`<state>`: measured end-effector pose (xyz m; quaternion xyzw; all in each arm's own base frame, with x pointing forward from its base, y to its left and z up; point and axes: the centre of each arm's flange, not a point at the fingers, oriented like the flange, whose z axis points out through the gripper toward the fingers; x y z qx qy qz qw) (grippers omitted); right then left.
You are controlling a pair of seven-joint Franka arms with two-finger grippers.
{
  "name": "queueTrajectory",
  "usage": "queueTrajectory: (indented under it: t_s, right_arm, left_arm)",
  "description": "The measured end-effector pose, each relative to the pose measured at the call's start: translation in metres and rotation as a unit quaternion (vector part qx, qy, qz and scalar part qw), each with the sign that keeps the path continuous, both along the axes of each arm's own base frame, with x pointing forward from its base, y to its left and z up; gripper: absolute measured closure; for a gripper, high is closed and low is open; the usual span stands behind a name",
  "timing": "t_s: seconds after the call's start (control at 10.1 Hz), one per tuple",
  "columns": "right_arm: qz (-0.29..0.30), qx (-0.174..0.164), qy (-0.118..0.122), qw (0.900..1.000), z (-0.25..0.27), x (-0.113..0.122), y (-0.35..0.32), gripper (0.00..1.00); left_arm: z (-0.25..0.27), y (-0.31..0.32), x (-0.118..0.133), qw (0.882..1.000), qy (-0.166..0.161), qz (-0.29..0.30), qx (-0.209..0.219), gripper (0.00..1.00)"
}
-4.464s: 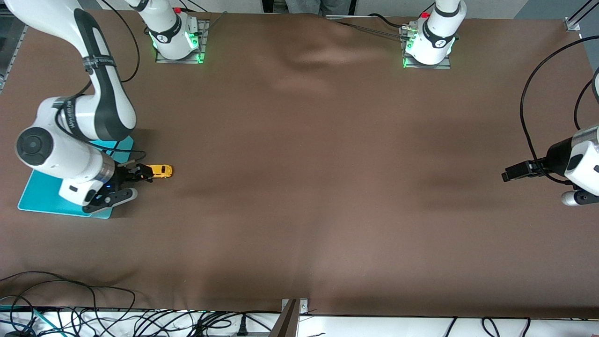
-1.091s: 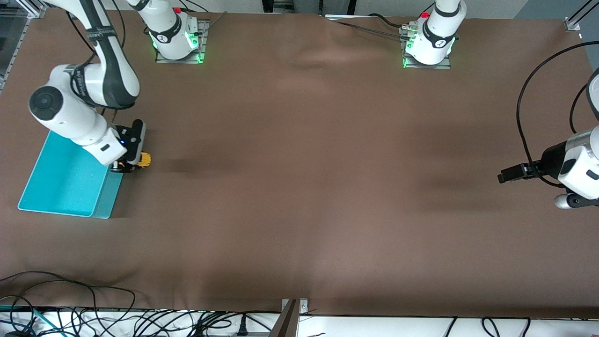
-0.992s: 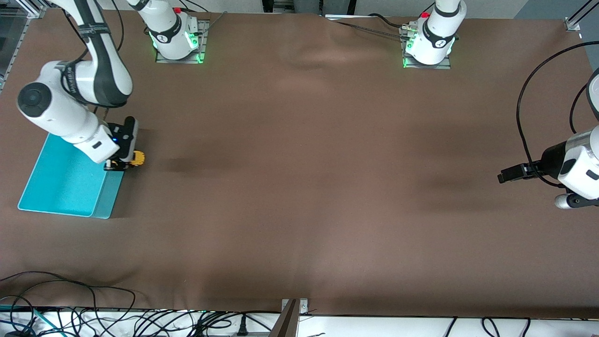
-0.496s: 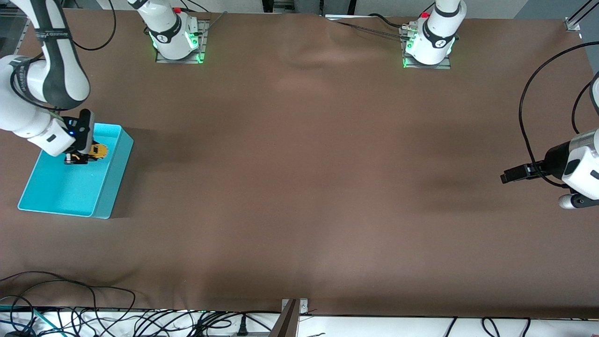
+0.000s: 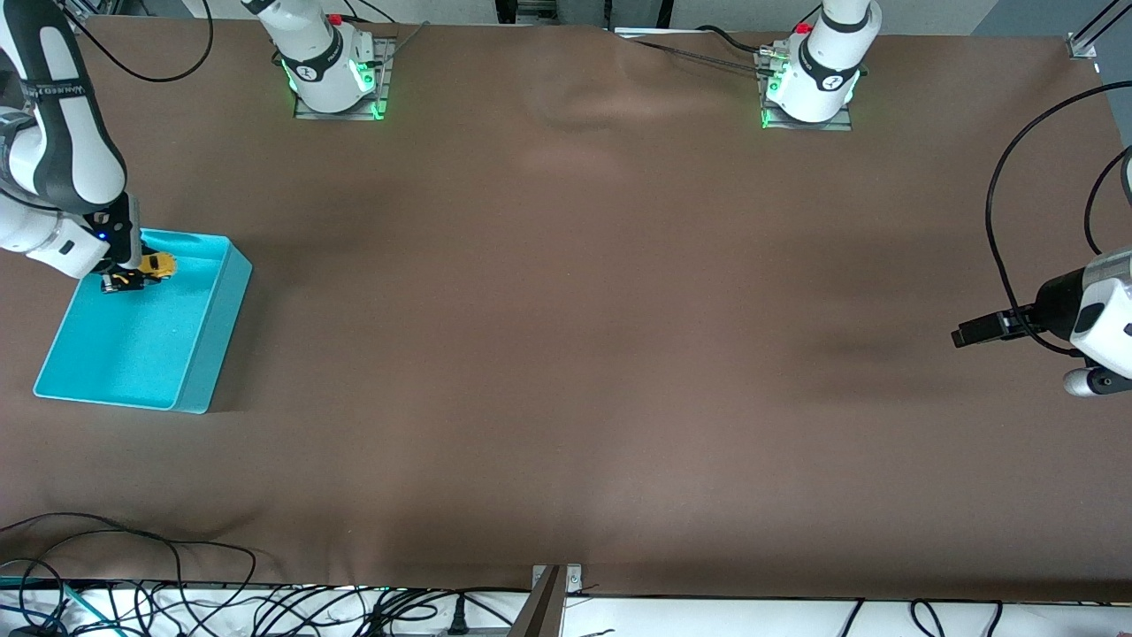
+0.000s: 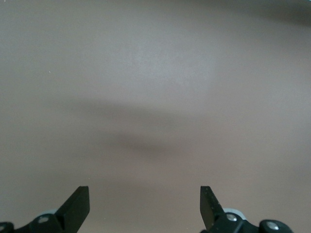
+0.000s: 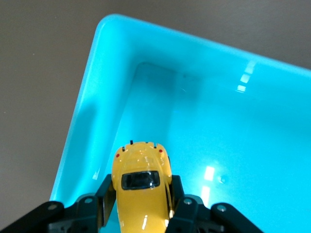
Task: Wind up and store yellow beetle car
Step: 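Carry the car over the turquoise bin and lower it inside, then open the right gripper and raise it from the bin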
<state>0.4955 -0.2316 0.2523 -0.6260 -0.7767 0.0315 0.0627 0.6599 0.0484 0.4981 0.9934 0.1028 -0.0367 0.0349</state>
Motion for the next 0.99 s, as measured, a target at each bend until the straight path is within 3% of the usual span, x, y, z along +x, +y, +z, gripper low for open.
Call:
queueTrajectory:
  t_s: [0.6, 0.79, 0.99]
  right_arm:
    - [0.013, 0.011, 0.004, 1.0, -0.059, -0.01, -0.019, 0.5]
    - [0.004, 0.014, -0.001, 1.0, -0.057, -0.008, -0.02, 0.43]
    - [-0.002, 0.015, -0.01, 1.0, -0.049, -0.002, -0.023, 0.16]
  left_arm:
    - [0.0, -0.002, 0.0, 1.0, 0.0, -0.001, 0.0, 0.0]
    - [0.0, -0.002, 0.0, 1.0, 0.0, -0.001, 0.0, 0.0]
    - [-0.001, -0.002, 0.0, 1.0, 0.001, -0.001, 0.0, 0.0]
